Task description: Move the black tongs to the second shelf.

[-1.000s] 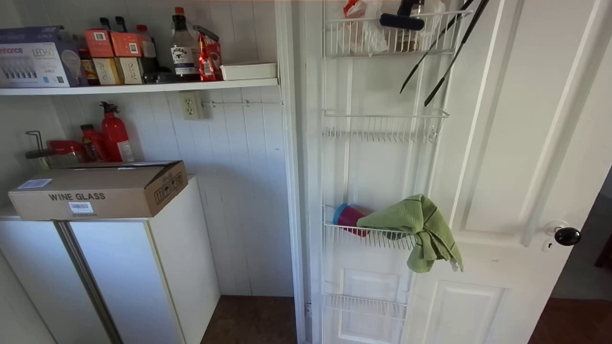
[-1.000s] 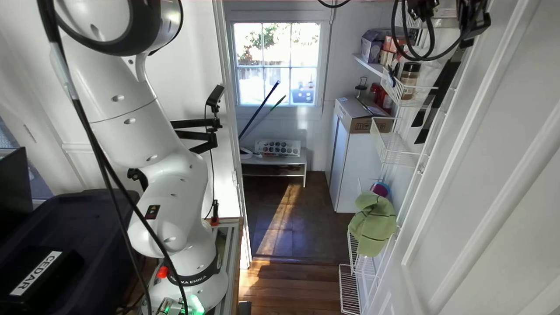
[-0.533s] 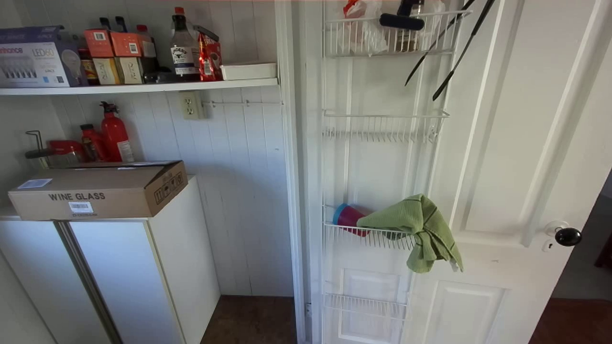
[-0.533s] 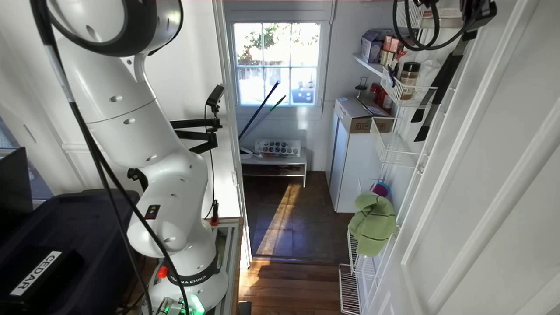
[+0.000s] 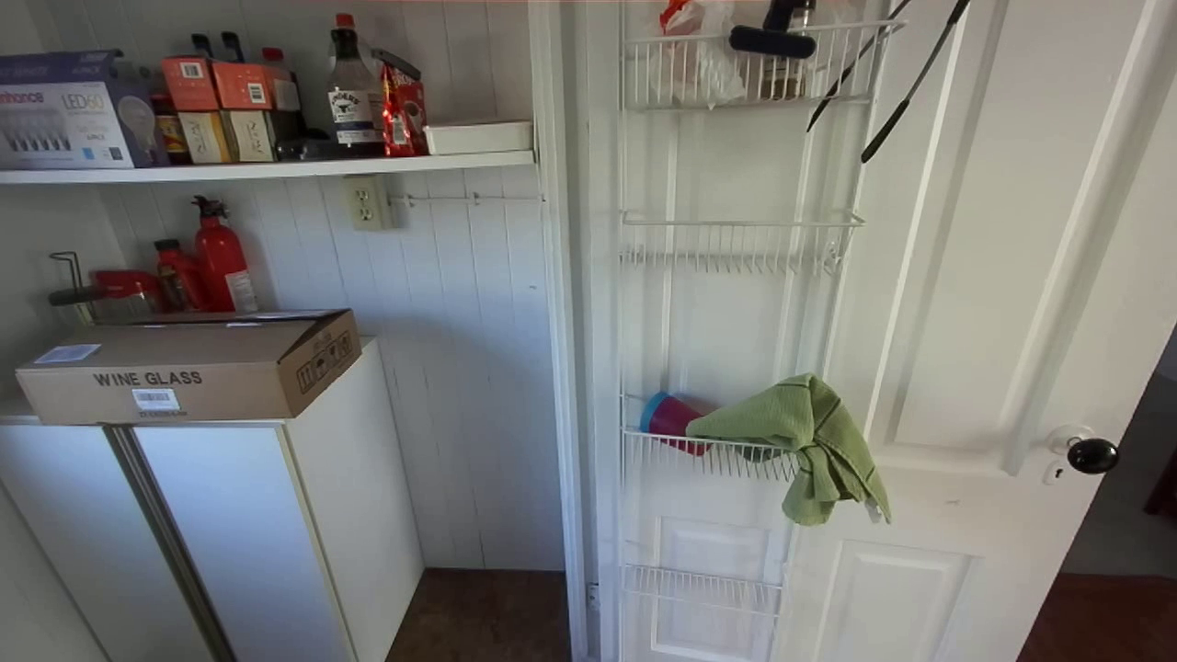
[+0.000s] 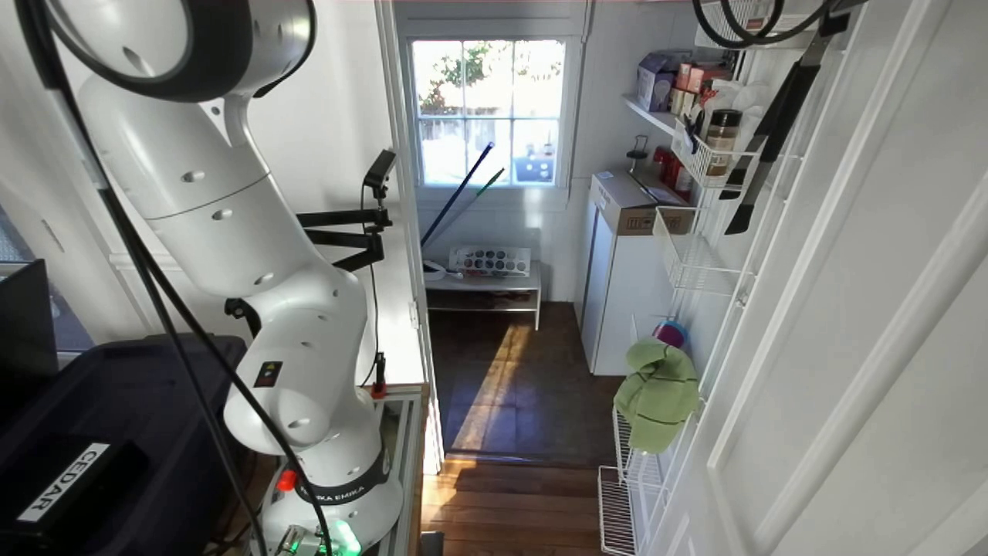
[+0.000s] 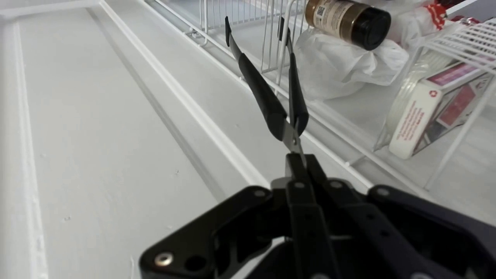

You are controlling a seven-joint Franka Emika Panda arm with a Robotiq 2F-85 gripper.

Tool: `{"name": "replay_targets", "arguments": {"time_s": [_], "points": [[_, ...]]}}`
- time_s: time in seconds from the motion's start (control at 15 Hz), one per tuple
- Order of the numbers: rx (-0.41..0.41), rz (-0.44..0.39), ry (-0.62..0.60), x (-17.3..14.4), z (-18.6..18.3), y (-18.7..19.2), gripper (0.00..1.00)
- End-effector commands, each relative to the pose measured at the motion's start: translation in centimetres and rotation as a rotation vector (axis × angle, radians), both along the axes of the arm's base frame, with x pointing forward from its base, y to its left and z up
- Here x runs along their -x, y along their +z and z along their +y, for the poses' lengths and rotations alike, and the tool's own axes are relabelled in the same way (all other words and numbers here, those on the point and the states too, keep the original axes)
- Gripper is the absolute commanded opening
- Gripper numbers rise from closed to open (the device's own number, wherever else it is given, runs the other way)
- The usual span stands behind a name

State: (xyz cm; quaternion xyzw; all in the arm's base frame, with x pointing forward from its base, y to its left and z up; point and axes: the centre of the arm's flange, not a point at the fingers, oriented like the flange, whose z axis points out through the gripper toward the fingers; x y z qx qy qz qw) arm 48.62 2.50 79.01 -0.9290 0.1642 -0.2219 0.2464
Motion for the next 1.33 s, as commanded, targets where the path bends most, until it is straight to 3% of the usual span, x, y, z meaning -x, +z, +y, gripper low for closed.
{"name": "replay_targets", "arguments": {"time_s": [0.0, 1.27], "points": [[-0.025, -0.014, 0.012, 1.1, -0.7, 2.2, 0.01], [-0.037, -0.088, -0.021, 5.2, -6.2, 8.6, 0.01]]}}
